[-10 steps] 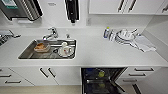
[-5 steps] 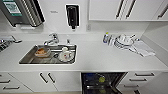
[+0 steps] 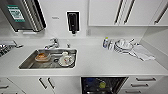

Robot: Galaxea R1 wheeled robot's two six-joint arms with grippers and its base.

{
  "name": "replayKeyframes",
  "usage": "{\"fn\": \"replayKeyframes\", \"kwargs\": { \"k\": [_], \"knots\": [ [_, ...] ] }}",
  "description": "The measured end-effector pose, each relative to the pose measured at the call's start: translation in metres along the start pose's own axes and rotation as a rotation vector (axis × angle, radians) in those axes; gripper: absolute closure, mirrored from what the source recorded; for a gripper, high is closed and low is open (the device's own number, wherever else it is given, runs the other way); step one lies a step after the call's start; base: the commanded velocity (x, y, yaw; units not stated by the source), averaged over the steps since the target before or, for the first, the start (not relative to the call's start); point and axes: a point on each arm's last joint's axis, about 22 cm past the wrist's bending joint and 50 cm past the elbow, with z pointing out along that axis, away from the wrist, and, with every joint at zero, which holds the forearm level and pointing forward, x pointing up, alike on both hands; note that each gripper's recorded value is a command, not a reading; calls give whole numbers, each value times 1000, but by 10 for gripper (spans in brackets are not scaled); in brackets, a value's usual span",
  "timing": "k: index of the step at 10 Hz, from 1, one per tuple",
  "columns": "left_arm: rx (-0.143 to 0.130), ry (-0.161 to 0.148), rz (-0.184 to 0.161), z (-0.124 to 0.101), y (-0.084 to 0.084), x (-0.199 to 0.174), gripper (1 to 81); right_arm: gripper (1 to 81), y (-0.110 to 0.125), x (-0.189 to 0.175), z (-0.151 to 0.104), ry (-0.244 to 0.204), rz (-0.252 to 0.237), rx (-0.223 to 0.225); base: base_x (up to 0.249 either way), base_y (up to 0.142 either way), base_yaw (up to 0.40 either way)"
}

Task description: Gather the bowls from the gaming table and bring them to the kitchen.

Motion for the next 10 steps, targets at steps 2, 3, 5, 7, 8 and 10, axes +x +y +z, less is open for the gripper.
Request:
{"fn": "replayKeyframes", "kwargs": {
  "k": [2,3,5,7,8,10],
  "knots": [
    [-1,20,11,5,-2,19,10,10,-7,26,1,45,103,16,0,0,0],
    [0,20,11,5,-3,19,10,10,-2,37,0,66,126,7,0,0,0],
    [3,14,8,4,-5,14,10,10,14,51,2,101,154,-23,0,0,0],
    [5,14,8,4,-6,14,10,10,11,44,17,92,158,-24,0,0,0],
    [4,13,7,4,-5,14,10,10,3,39,27,86,156,-15,0,0,0],
    [9,14,8,2,-9,15,10,10,-3,44,47,102,155,-25,0,0,0]
  ]
}}
